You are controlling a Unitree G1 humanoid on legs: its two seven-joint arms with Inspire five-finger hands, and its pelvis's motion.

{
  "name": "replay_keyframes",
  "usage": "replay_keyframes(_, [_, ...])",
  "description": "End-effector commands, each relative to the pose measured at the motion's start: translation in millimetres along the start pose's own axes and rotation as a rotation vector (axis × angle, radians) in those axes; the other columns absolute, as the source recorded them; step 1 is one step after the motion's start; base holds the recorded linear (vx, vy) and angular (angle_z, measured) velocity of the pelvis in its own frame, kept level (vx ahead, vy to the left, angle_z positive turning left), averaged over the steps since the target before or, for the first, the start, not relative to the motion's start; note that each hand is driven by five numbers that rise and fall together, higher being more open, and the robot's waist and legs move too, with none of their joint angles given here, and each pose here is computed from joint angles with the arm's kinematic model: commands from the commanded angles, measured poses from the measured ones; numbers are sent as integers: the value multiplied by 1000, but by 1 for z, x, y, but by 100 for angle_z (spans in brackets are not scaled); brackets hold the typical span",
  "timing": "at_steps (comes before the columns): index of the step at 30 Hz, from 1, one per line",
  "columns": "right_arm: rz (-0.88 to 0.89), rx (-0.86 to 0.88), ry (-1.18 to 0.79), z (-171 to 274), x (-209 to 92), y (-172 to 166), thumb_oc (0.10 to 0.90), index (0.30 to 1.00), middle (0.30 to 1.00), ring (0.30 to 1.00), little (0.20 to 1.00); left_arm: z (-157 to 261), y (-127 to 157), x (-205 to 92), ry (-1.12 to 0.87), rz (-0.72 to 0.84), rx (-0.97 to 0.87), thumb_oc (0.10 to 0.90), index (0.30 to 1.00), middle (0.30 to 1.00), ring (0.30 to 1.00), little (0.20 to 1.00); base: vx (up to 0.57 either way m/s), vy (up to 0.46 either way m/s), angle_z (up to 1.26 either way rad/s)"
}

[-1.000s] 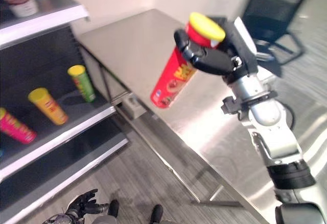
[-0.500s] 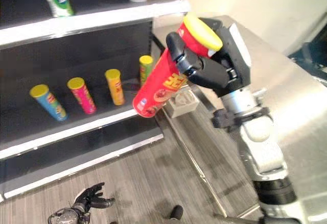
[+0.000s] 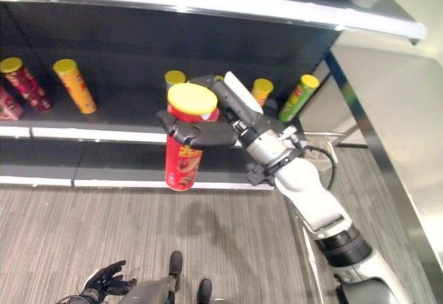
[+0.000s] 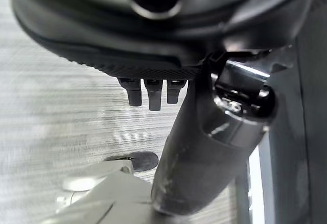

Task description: Put the goods on the table back onto the shelves and tidy them up.

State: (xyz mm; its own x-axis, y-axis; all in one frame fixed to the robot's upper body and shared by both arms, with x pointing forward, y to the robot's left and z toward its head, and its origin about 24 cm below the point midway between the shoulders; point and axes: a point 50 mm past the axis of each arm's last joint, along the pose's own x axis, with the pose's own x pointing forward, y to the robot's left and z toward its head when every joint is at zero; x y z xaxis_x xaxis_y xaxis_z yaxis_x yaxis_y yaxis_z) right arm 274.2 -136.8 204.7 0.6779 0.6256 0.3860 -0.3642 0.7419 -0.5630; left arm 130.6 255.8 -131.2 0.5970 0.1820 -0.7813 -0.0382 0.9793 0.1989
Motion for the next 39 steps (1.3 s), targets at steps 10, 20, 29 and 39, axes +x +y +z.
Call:
replay_keyframes(10, [-231, -138, -207, 37, 16, -27, 400, 300, 300, 300, 300, 12, -9, 3, -58, -17, 51, 800, 900, 900, 900, 900, 80, 356, 10])
replay_keyframes(20, [-283, -144, -165, 24, 29, -23, 400, 300, 300, 300, 300, 4, 11, 2, -11, 58, 61, 800, 900, 900, 900, 900, 101, 187, -8])
replay_keyframes(29, [-314, -215, -146, 21, 28, -29, 400, 300, 300, 300, 300, 23, -12, 2, -116, -5, -4, 800, 900, 900, 900, 900, 196, -175, 18])
replay_keyframes(39, [-444, -367, -133, 21, 28, -38, 400, 300, 300, 300, 300, 45, -32, -11, -254, -92, -55, 800, 900, 900, 900, 900, 115, -14, 35])
